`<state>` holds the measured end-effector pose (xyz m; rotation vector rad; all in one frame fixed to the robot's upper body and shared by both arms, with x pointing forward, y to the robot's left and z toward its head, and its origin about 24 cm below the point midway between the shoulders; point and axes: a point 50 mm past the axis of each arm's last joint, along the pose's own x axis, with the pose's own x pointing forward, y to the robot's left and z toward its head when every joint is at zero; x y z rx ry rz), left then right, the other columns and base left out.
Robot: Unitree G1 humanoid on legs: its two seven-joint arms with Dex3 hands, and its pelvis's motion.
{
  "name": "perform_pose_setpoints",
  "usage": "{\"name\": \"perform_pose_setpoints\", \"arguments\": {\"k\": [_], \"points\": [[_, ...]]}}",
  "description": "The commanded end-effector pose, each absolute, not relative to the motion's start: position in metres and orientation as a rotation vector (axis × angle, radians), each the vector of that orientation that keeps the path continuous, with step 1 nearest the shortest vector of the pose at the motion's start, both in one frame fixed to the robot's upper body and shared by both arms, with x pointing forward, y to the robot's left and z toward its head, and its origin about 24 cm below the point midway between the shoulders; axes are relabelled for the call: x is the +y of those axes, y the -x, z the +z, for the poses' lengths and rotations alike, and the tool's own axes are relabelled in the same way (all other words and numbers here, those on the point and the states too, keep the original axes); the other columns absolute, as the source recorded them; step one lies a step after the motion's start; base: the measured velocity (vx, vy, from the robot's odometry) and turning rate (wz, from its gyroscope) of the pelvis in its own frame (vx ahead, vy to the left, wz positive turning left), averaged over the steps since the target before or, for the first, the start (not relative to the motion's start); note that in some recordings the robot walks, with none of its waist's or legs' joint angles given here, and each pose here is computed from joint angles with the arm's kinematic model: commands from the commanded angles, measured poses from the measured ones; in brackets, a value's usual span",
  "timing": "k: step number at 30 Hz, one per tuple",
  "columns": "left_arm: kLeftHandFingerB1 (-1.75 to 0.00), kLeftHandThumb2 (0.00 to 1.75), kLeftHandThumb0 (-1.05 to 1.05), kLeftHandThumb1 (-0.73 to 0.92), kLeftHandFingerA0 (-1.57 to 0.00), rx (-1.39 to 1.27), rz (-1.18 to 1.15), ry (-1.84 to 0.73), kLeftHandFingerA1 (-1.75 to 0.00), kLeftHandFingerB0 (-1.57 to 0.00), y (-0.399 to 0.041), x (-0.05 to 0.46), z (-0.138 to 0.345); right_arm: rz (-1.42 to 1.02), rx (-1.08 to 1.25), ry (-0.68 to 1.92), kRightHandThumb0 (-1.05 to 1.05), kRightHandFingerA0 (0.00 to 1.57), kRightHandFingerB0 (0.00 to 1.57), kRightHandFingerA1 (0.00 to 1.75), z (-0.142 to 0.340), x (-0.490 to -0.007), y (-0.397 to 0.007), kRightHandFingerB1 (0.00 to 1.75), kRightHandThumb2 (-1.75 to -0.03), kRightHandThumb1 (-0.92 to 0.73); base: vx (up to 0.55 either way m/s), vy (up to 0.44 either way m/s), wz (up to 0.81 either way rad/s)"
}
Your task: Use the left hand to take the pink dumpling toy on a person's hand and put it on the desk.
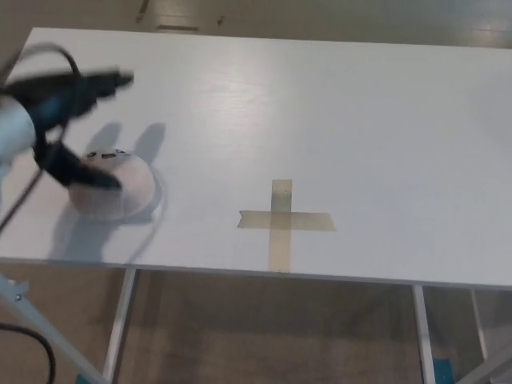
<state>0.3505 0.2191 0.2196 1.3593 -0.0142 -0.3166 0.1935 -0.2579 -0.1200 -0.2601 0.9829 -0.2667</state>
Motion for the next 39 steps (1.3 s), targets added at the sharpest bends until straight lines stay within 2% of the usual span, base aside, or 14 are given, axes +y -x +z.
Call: {"name": "perform_pose_setpoints", "arguments": {"k": [1, 14, 16, 17, 19, 20, 23, 25, 30, 31, 34, 35, 36, 39], "points": [[0.00, 0.59, -1.05, 0.63, 0.00, -0.282, -0.290, -1.326, 0.00, 0.00, -0.317, 0.212, 0.293, -0.281, 1.003, 0.246, -0.18, 0.76, 0.55, 0.49, -0.121, -0.263, -0.188, 0.42, -0.58, -0.64, 0.00, 0.000, 0.00], [-0.16, 0.72, -1.03, 0.46, 0.00, -0.724, -0.203, -1.269, -0.01, 0.00, -0.206, 0.215, 0.315, -0.266, 1.022, 0.276, -0.18, 0.76, 0.52, 0.49, -0.125, -0.264, -0.178, 0.42, -0.60, -0.66, 0.00, 0.000, 0.00], [-0.19, 0.88, -0.74, 0.41, 0.00, -0.719, -0.242, -1.245, -0.03, -0.13, -0.191, 0.217, 0.295, -0.264, 1.025, 0.281, -0.18, 0.76, 0.52, 0.50, -0.126, -0.265, -0.176, 0.42, -0.60, -0.66, 0.00, 0.000, 0.00], [-0.46, 0.80, -0.36, 0.11, -0.01, -0.687, -0.304, -1.187, -0.49, 0.00, -0.178, 0.221, 0.278, -0.264, 1.026, 0.284, -0.18, 0.76, 0.52, 0.49, -0.126, -0.265, -0.176, 0.42, -0.60, -0.66, 0.00, 0.000, 0.00], [-0.46, 0.80, -0.36, 0.11, -0.01, -0.653, -0.349, -1.134, -0.49, 0.00, -0.169, 0.223, 0.267, -0.265, 1.028, 0.286, -0.18, 0.76, 0.52, 0.49, -0.126, -0.265, -0.176, 0.42, -0.60, -0.66, 0.00, 0.000, 0.00], [-0.36, 0.71, -0.73, 0.40, -0.25, -0.603, -0.405, -1.048, -0.41, -0.20, -0.160, 0.227, 0.254, -0.266, 1.030, 0.288, -0.18, 0.76, 0.53, 0.49, -0.126, -0.266, -0.175, 0.42, -0.60, -0.66, 0.00, 0.000, 0.00], [-0.37, 0.71, -0.67, 0.39, -0.36, -0.563, -0.440, -0.979, -0.45, -0.22, -0.153, 0.231, 0.245, -0.268, 1.034, 0.287, -0.18, 0.76, 0.53, 0.49, -0.127, -0.266, -0.174, 0.42, -0.60, -0.66, 0.00, 0.000, 0.00], [-0.36, 0.55, -0.56, 0.45, -0.66, -0.397, -0.548, -0.726, -0.50, -0.42, -0.132, 0.243, 0.206, -0.266, 1.052, 0.277, -0.18, 0.75, 0.53, 0.49, -0.131, -0.264, -0.166, 0.42, -0.60, -0.66, 0.00, 0.000, 0.00], [-0.39, 0.57, -0.56, 0.53, -0.70, -0.225, -0.596, -0.562, -0.52, -0.49, -0.115, 0.250, 0.172, -0.266, 1.071, 0.276, -0.18, 0.74, 0.53, 0.48, -0.134, -0.263, -0.159, 0.42, -0.59, -0.66, 0.00, 0.000, 0.00], [-0.51, 0.86, -0.57, 0.47, -0.72, -0.162, -0.601, -0.533, -0.67, -0.41, -0.111, 0.252, 0.159, -0.266, 1.078, 0.278, -0.18, 0.74, 0.54, 0.48, -0.135, -0.262, -0.157, 0.42, -0.59, -0.66, 0.00, 0.000, 0.00], [-0.50, 0.89, -0.51, 0.46, -0.70, 0.025, -0.625, -0.532, -0.68, -0.36, -0.096, 0.257, 0.129, -0.263, 1.095, 0.282, -0.18, 0.75, 0.54, 0.49, -0.138, -0.262, -0.150, 0.42, -0.60, -0.66, 0.00, 0.000, 0.00], [-0.50, 0.89, -0.51, 0.46, -0.70, 0.073, -0.638, -0.556, -0.68, -0.36, -0.094, 0.257, 0.123, -0.264, 1.097, 0.281, -0.18, 0.75, 0.54, 0.49, -0.139, -0.262, -0.149, 0.42, -0.60, -0.66, 0.00, 0.000, 0.00], [-0.39, 0.59, -0.59, 0.58, -0.70, 0.122, -0.649, -0.579, -0.52, -0.48, -0.090, 0.258, 0.118, -0.262, 1.101, 0.281, -0.18, 0.76, 0.54, 0.49, -0.139, -0.261, -0.147, 0.42, -0.60, -0.66, 0.00, 0.000, 0.00], [-0.38, 0.60, -0.60, 0.58, -0.68, 0.231, -0.678, -0.627, -0.51, -0.44, -0.081, 0.260, 0.098, -0.254, 1.117, 0.283, -0.18, 0.76, 0.54, 0.49, -0.143, -0.259, -0.140, 0.42, -0.60, -0.66, 0.00, 0.000, 0.00]]}}
